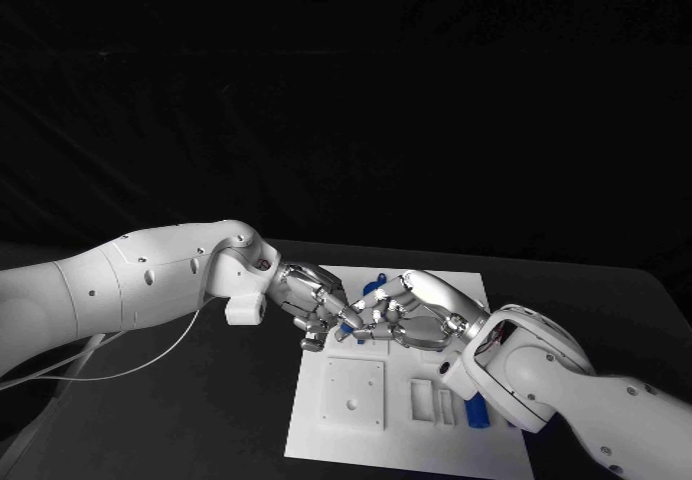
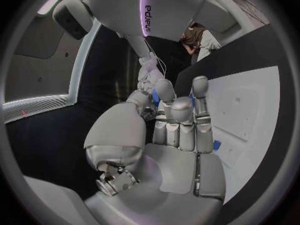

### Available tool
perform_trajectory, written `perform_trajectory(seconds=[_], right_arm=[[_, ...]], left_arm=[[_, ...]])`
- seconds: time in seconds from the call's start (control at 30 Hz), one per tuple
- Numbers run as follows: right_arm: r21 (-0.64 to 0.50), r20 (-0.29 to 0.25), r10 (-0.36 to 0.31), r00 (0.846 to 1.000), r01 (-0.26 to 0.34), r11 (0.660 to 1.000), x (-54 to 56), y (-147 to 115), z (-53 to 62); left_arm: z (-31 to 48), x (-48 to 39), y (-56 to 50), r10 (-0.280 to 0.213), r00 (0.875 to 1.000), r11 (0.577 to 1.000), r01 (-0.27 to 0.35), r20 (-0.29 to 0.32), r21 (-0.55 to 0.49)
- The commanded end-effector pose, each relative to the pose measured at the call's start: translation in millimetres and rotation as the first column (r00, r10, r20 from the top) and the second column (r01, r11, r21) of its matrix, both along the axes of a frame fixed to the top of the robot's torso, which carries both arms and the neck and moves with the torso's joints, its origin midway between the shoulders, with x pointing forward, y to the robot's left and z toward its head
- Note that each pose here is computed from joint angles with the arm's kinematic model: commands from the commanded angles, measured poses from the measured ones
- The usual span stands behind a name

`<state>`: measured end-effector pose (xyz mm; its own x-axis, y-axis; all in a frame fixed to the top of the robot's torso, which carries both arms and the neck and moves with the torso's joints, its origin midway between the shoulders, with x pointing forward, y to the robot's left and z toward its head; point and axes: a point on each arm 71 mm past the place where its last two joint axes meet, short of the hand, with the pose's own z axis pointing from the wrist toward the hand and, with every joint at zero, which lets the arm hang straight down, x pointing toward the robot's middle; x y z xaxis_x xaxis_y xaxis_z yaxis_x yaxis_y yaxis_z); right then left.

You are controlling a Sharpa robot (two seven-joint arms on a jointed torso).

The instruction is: Assemble the parts on the task board

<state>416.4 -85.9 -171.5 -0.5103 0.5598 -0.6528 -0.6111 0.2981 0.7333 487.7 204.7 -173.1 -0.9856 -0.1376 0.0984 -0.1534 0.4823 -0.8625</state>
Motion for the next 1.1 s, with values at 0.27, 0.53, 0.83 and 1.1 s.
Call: perform_trajectory(seconds=[0.27,0.53,0.83,1.1], right_arm=[[-0.01,0.009,0.025,1.0,-0.025,1.0,-2.0,3.5,-2.8],[-0.014,0.022,0.018,1.0,-0.018,1.0,-2.2,4.7,-3.6],[-0.009,0.036,-0.002,0.999,0.002,1.0,-1.8,3.7,-2.9],[-0.031,0.057,-0.023,0.998,0.025,0.999,-1.2,3.3,-3.2]], left_arm=[[4.2,4.1,-0.4,0.045,0.999,0.998,-0.045,0.002,-0.038],[4.8,5.5,-1.1,0.065,0.998,0.997,-0.065,0.001,-0.049],[4.7,6.9,1.7,0.082,0.997,0.996,-0.082,0.003,-0.046],[5.0,8.0,3.1,0.1,0.995,0.994,-0.1,0.009,-0.049]])
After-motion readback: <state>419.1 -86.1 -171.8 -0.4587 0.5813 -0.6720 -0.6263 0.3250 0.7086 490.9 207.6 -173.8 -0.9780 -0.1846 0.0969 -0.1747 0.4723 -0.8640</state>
